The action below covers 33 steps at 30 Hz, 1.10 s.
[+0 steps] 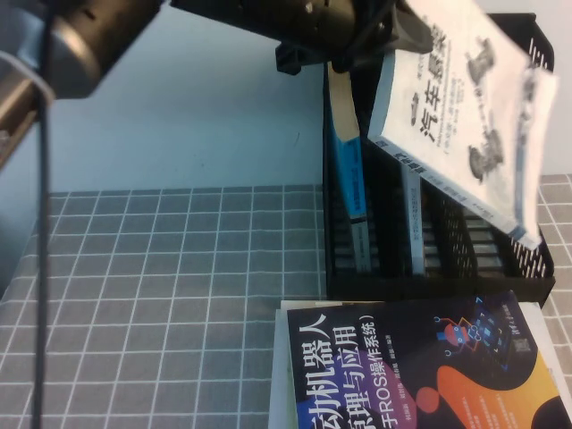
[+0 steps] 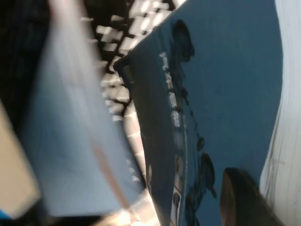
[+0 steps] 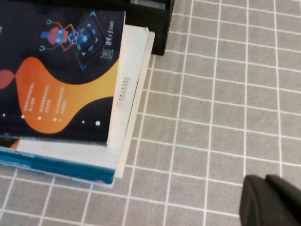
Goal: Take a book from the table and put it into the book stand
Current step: Place the book on the book shelf
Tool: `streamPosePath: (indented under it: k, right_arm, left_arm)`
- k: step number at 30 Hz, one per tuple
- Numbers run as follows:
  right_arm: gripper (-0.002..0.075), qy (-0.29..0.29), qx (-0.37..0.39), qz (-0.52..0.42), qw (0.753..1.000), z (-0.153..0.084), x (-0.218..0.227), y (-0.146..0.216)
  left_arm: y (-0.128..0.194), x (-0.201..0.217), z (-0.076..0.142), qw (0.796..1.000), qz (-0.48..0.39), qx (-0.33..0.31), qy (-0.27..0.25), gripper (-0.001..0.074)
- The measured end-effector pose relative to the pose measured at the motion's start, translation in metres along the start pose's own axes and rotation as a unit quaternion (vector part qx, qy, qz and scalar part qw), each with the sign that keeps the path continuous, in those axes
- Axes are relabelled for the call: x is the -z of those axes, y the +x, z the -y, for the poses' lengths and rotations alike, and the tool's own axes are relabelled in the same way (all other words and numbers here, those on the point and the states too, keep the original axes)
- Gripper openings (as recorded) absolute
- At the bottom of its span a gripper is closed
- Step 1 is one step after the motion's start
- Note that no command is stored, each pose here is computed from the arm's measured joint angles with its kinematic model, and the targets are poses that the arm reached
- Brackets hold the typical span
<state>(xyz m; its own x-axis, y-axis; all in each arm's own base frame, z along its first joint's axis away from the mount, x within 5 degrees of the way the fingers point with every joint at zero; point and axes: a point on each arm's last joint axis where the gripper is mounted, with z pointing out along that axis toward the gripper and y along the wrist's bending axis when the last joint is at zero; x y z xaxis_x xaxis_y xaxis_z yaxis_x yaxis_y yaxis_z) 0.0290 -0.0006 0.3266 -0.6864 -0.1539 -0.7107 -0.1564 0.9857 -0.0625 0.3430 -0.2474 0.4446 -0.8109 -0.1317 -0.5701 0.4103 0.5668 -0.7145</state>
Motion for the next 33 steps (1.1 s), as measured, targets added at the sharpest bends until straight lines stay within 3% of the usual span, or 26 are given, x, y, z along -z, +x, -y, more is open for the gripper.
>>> streamPosePath:
  k: [3,6,21,26,33]
  right_arm:
    - [-0.0003,0.000,0.000,-0.001,1.000,0.000,0.002,0.003]
    - [-0.0003,0.000,-0.001,-0.006,1.000,0.000,0.002,0.004]
    - [-0.0003,-0.035,-0.012,0.007,0.999,-0.006,0.003,0.002]
    - [-0.0003,-0.040,-0.014,0.009,0.999,-0.007,0.003,0.002]
    - [-0.0003,-0.053,-0.013,0.009,0.998,-0.010,0.003,0.001]
  left_arm:
    - [-0.006,-0.020,-0.013,0.999,-0.005,0.019,-0.029,0.0113]
    - [-0.005,-0.031,-0.011,0.999,-0.004,0.022,-0.045,0.0113]
    - [0.041,-0.071,0.047,0.977,0.119,-0.046,-0.172,0.0112]
    - [0.054,-0.089,0.050,0.973,0.133,-0.049,-0.181,0.0112]
    - [0.063,-0.107,0.036,0.973,0.106,-0.039,-0.203,0.0112]
